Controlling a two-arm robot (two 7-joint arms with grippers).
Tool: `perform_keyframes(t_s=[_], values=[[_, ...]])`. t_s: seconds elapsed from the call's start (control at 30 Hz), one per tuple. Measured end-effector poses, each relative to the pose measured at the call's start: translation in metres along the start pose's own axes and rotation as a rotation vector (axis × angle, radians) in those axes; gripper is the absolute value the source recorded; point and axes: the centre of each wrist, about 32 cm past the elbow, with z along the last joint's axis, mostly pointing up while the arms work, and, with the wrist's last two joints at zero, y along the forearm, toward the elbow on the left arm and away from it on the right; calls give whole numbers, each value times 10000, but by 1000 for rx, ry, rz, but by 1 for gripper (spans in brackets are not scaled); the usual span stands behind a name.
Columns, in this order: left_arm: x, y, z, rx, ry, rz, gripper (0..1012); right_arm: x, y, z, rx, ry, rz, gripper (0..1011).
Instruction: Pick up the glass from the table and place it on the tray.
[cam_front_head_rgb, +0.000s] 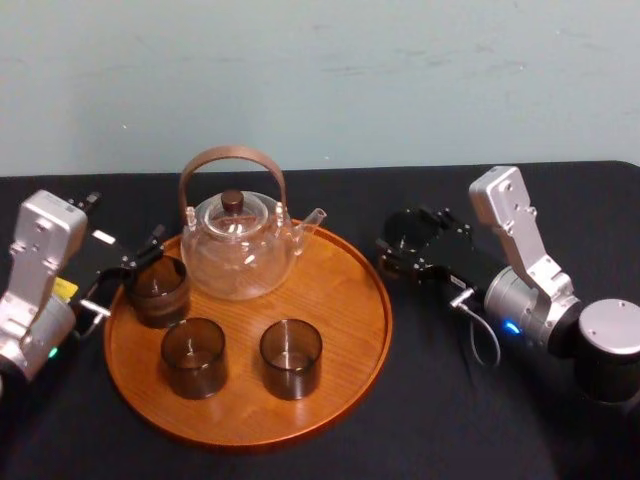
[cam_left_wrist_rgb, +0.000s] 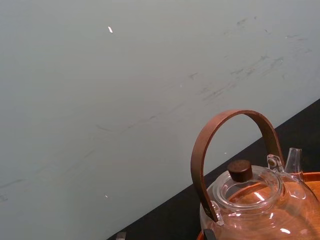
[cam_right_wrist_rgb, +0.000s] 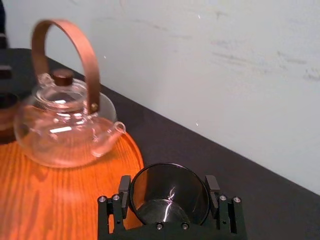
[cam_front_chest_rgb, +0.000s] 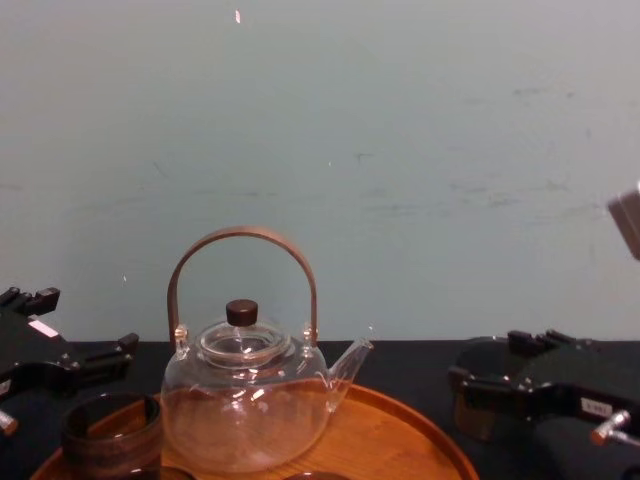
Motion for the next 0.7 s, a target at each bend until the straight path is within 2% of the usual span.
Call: perform_keyframes(t_s=[0.3,0.7], values=[[0,0,0,0,0,0,1001,-96,-27,97,32,-8,60,918],[0,0,0,0,0,0,1002,-226,45,108,40,-8,127,918]])
